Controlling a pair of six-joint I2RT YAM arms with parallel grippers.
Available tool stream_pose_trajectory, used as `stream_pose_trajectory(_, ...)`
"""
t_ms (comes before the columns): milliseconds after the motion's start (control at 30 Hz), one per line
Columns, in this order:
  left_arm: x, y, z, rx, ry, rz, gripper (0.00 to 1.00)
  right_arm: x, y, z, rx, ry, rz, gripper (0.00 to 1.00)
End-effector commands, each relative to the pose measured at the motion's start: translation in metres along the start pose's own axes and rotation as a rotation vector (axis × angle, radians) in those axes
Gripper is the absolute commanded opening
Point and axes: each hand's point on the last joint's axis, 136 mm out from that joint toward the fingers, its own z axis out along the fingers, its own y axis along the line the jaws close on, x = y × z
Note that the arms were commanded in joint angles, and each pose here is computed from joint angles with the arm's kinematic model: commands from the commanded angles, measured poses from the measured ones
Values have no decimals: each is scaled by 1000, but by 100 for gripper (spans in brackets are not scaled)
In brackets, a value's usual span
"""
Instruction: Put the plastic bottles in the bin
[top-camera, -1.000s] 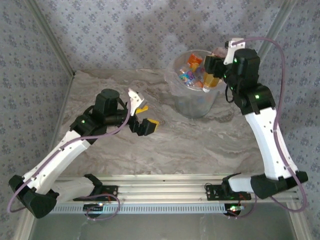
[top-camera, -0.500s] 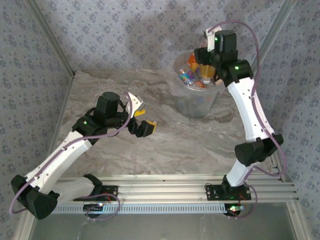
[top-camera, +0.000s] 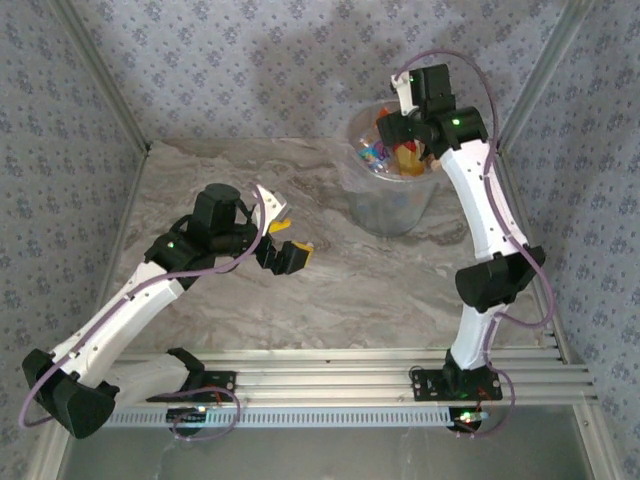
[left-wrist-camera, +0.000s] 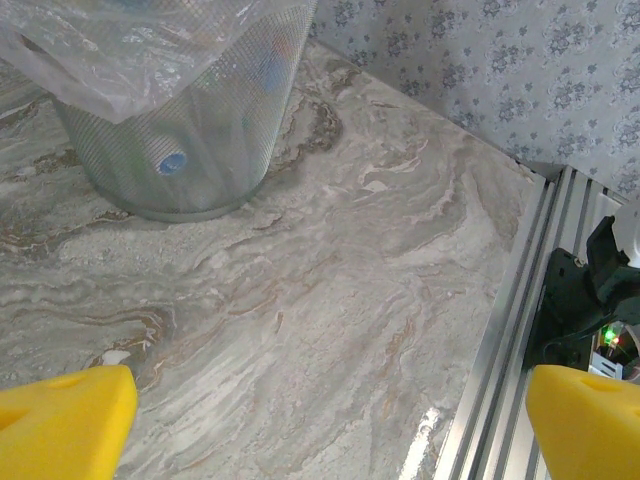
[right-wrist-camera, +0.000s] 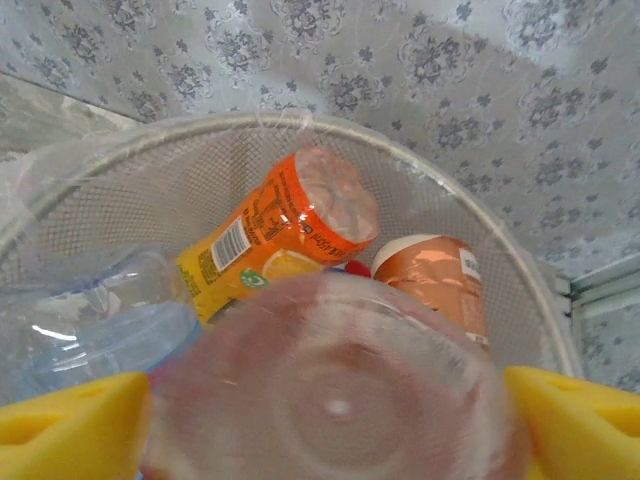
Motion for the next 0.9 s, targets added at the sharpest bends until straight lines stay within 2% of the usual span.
stream_pose_trajectory(0, -2, 0, -1, 4, -3, 16, 100, -5, 1, -9, -6, -3, 0, 96)
stream_pose_trajectory(167, 0, 0, 1, 8, 6, 9, 100, -12, -2, -15, -2, -31, 54, 93)
stream_pose_trajectory(400, -1, 1, 1, 6, 6, 9, 100, -24, 2, -25, -71, -97, 145, 72)
stream_pose_trajectory(500, 0, 1, 1, 5, 9, 7, 100, -17, 7, -16, -102, -68, 166, 62)
stream_pose_trajectory(667, 0, 2, 0, 0, 7, 7, 100, 3, 11, 8, -108, -11, 194, 53)
stream_pose_trajectory(867, -2, 13, -3, -55, -2, -1, 100, 20, 12, 32, -88, 47, 214, 52)
